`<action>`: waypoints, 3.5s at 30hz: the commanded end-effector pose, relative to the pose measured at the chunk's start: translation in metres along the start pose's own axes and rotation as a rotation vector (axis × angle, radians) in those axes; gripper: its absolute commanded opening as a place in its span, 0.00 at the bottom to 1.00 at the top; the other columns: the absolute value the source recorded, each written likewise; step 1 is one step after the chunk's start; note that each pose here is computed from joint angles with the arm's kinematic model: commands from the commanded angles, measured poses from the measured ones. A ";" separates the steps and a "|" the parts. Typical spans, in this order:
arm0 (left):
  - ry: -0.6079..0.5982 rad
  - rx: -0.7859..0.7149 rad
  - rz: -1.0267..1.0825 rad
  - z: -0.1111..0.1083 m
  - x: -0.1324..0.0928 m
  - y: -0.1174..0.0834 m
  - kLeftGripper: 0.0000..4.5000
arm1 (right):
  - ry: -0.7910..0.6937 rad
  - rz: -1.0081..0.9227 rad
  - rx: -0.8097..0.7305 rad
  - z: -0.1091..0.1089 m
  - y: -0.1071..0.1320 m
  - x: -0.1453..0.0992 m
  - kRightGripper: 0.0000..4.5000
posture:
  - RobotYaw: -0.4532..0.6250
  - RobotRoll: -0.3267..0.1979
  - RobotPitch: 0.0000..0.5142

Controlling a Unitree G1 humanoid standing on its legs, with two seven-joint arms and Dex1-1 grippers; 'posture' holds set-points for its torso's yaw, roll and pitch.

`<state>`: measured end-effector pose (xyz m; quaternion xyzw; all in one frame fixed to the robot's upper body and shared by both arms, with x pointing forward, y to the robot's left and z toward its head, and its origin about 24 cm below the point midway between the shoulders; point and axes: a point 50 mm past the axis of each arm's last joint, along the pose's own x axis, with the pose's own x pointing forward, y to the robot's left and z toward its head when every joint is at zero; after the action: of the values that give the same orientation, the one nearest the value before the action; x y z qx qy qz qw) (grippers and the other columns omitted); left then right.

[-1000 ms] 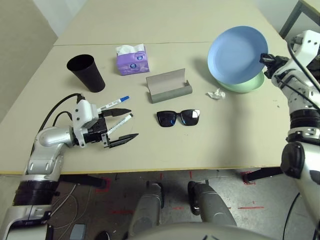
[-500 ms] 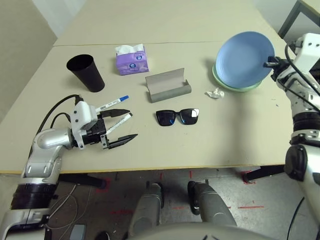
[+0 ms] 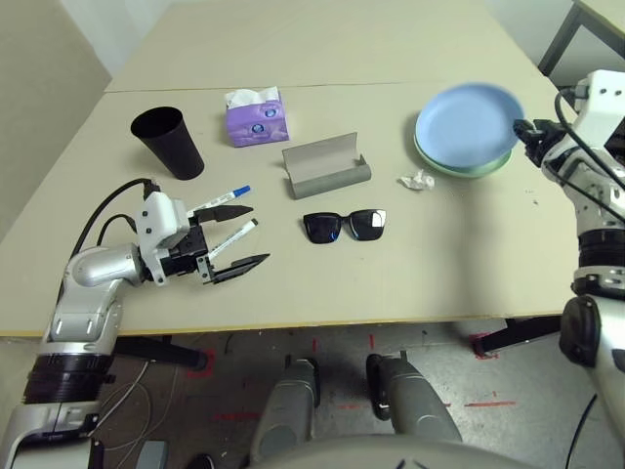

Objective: Organize and tidy the items on the table.

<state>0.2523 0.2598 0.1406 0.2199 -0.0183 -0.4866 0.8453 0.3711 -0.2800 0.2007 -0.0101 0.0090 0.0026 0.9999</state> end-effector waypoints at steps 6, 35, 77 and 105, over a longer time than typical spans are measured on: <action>0.011 -0.006 0.020 -0.004 -0.004 0.001 1.00 | 0.009 0.041 0.005 -0.004 0.001 -0.018 0.99 | 0.31 0.62 0.37; -0.044 -0.144 -0.036 0.004 -0.006 -0.003 1.00 | 0.194 0.603 -0.083 -0.079 0.095 -0.033 0.99 | 0.32 0.62 0.37; -0.050 -0.152 -0.045 0.005 0.003 -0.012 1.00 | 0.147 0.525 -0.161 -0.072 0.106 -0.019 0.00 | 0.34 0.62 0.34; -0.072 -0.130 0.006 0.011 0.001 -0.007 1.00 | 0.230 0.463 -0.200 -0.089 0.107 -0.017 0.77 | 0.34 0.62 0.34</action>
<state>0.2463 0.2516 0.1468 0.1433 -0.0178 -0.4912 0.8590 0.3521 -0.1754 0.1144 -0.1075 0.1158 0.2338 0.9594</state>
